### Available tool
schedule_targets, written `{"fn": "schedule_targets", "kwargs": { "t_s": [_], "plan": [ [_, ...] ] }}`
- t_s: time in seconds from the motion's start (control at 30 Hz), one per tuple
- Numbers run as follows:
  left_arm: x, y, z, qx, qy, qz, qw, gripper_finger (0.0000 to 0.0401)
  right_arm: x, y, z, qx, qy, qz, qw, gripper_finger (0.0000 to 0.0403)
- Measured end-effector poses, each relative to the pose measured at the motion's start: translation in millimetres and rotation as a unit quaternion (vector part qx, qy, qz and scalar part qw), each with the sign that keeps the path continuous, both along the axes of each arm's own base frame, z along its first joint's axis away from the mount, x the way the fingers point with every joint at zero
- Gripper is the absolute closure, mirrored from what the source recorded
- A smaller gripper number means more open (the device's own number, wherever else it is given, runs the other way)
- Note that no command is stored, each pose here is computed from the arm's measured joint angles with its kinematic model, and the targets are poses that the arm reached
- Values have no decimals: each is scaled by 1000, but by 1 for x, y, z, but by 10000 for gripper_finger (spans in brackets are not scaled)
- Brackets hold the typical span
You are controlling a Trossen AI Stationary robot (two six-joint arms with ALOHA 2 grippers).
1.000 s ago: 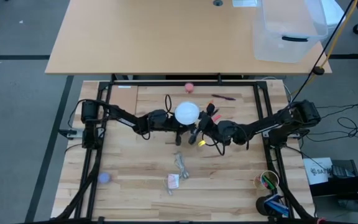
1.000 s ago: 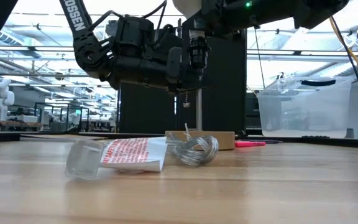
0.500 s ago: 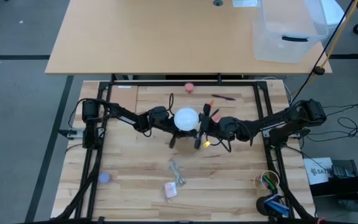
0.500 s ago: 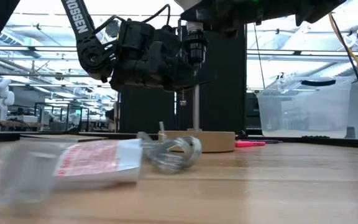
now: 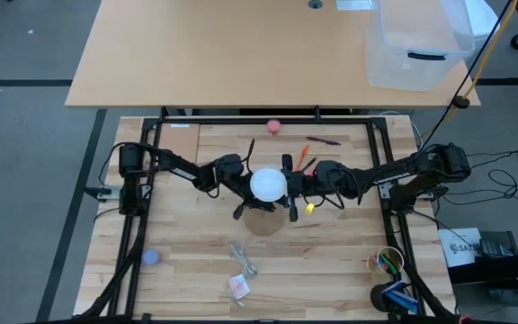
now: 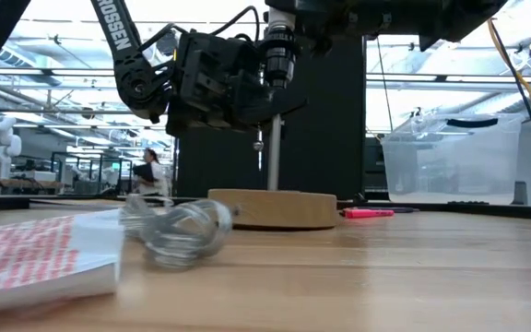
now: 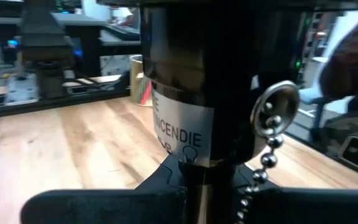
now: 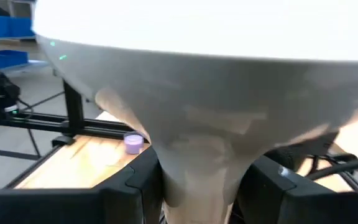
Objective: Screw lightbulb
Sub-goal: Remove the white lightbulb from the desk lamp
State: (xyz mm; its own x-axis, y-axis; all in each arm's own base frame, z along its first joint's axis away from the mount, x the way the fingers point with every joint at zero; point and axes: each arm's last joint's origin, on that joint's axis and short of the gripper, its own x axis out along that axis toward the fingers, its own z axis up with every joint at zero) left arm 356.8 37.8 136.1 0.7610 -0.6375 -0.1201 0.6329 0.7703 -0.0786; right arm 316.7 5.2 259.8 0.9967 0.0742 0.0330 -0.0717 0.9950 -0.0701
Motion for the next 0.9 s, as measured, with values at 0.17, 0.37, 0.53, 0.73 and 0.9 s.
{"fn": "schedule_targets", "kwargs": {
  "t_s": [0.17, 0.37, 0.53, 0.73, 0.9],
  "plan": [
    [-1, -5, 0, -4, -2, -38, 999, 376, 0, -2, 2, -2, -11, 38, 999, 252],
    [-1, -9, 0, -1, -6, -56, 998, 376, 2, -1, 7, -7, -13, 74, 997, 248],
    [-1, -11, 0, 5, -14, -65, 998, 376, 6, 0, 14, -24, 0, 94, 995, 250],
    [-1, -13, 1, 11, -21, -69, 997, 376, 10, 1, 22, -42, 15, 125, 991, 249],
    [-1, -13, 1, 11, -23, -73, 997, 376, 14, 0, 29, -54, 33, 140, 988, 249]
  ]
}}
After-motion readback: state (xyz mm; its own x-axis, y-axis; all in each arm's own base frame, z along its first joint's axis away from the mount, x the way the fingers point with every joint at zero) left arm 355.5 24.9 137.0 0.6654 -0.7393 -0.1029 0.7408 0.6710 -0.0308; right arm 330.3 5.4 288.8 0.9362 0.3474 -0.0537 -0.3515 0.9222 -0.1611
